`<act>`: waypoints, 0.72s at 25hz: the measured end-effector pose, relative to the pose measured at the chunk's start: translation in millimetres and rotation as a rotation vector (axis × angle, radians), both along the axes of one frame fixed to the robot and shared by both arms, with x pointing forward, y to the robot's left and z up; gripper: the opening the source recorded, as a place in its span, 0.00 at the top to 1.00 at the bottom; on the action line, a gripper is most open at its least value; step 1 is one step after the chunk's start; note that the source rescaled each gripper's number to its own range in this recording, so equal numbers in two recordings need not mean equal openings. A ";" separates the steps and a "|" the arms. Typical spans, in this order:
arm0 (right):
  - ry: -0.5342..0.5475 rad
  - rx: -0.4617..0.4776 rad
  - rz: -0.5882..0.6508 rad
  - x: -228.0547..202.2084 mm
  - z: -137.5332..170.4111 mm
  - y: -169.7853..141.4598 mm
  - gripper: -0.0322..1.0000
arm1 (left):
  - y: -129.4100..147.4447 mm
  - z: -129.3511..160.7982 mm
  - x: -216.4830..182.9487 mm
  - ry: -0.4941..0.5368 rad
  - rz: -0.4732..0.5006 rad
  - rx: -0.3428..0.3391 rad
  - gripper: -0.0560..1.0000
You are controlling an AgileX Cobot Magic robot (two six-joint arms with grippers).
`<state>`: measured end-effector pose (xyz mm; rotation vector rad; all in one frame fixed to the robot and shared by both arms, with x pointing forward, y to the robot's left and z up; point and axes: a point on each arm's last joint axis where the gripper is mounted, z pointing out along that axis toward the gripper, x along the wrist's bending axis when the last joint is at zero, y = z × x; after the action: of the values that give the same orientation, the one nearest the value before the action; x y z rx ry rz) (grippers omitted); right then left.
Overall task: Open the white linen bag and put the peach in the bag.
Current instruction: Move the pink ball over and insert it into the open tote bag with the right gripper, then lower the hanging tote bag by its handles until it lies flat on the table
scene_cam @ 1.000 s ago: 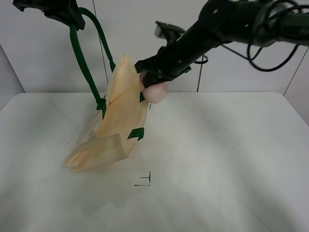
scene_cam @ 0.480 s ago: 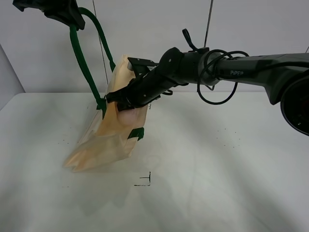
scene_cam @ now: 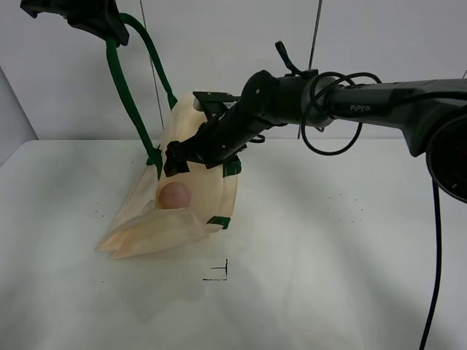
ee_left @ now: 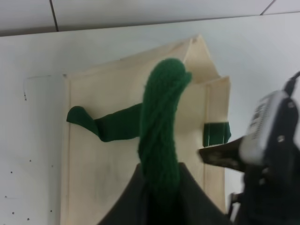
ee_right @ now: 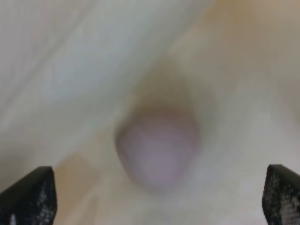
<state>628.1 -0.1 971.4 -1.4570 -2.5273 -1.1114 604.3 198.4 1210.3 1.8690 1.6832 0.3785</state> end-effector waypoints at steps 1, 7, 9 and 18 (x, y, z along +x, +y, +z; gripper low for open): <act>0.014 -0.023 -0.016 2.0 4.2 -8.5 0.03 | 0.0 0.0 0.0 0.000 0.000 0.000 0.95; 0.154 -0.215 -0.174 15.1 8.1 -66.1 0.03 | 0.0 0.0 0.0 0.000 0.000 0.000 0.95; 0.195 -0.269 -0.215 20.3 5.4 -86.1 0.03 | 0.0 0.0 0.0 0.000 0.000 0.000 0.95; 0.268 -0.421 -0.410 51.4 0.9 -202.5 0.03 | 0.0 0.0 0.0 0.000 0.000 0.000 0.95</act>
<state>679.5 -202.7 972.3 -2.1276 -2.4246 -0.3595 604.3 198.4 1210.3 1.8690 1.6832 0.3785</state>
